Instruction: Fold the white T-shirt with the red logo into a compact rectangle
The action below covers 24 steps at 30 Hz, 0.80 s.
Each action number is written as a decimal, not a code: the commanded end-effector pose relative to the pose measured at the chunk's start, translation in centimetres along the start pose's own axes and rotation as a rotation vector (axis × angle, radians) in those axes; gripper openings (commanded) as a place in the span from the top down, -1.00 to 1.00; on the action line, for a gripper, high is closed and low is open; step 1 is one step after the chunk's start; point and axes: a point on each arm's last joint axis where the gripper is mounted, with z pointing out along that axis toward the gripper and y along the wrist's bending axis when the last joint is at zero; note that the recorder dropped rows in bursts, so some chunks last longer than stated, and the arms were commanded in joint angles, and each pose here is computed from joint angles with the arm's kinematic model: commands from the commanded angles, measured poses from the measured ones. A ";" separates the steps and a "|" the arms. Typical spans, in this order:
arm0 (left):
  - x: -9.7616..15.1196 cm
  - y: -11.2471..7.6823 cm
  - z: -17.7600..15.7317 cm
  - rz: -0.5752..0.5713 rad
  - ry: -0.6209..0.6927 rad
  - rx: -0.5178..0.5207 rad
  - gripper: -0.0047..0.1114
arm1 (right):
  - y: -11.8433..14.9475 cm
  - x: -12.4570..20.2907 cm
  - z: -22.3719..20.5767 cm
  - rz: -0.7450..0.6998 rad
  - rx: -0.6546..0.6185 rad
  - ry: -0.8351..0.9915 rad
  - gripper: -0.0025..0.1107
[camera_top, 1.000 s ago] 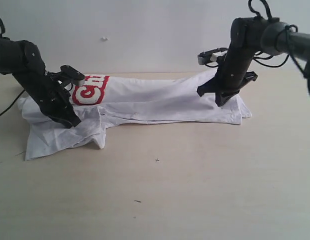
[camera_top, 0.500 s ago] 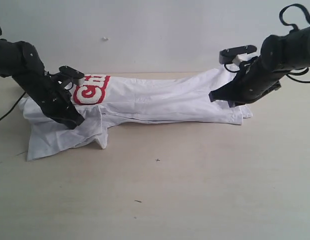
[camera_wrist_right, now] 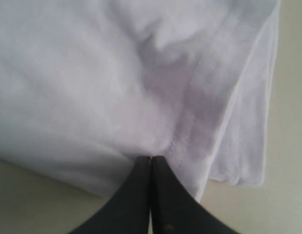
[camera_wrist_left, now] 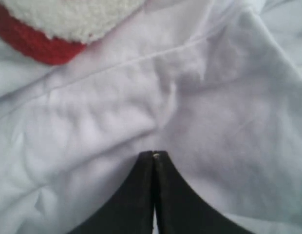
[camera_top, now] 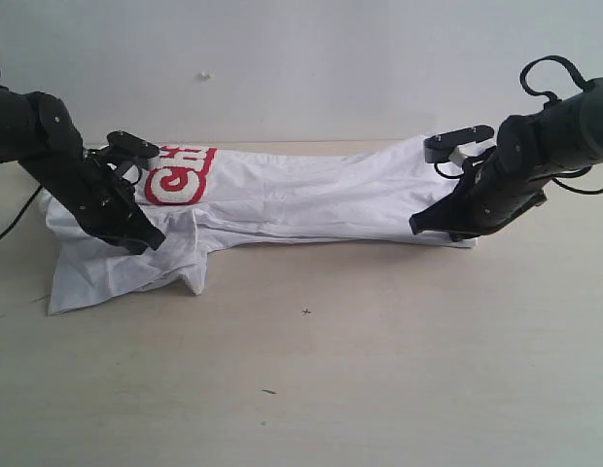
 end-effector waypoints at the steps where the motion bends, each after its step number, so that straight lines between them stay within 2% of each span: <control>1: 2.4 -1.1 0.2 0.014 0.089 0.024 0.92 | -0.3 1.6 -0.9 -0.005 0.036 -0.008 0.96; 5: 3.7 -1.9 -0.4 0.010 0.122 0.044 0.92 | -0.3 2.8 -2.3 0.022 0.044 0.001 0.96; 9: 6.6 -3.4 -0.9 -0.010 0.186 0.076 0.92 | -0.1 5.2 -4.2 0.070 0.030 -0.013 0.96; 11: 6.2 -4.1 -2.7 -0.026 0.126 0.072 0.92 | 0.6 4.6 -6.3 0.072 0.014 -0.079 0.96; 12: 5.2 -4.6 -4.5 -0.020 0.053 0.079 0.92 | 1.3 3.9 -7.9 0.056 0.001 -0.137 0.96; 14: 4.3 -5.2 -6.5 0.000 -0.022 0.080 0.92 | 2.0 3.3 -8.9 0.038 -0.015 -0.189 0.96; 17: 3.4 -5.2 -9.0 0.009 -0.123 0.029 0.92 | 2.6 1.9 -9.0 0.039 -0.031 -0.241 0.96; 20: 3.0 -4.8 -9.0 -0.013 -0.170 -0.013 0.92 | 2.6 -0.2 -6.6 0.045 -0.016 -0.186 0.96; 24: 3.2 -4.7 -7.6 -0.018 -0.139 -0.005 0.92 | 2.5 -0.9 -3.7 0.031 0.010 -0.096 0.96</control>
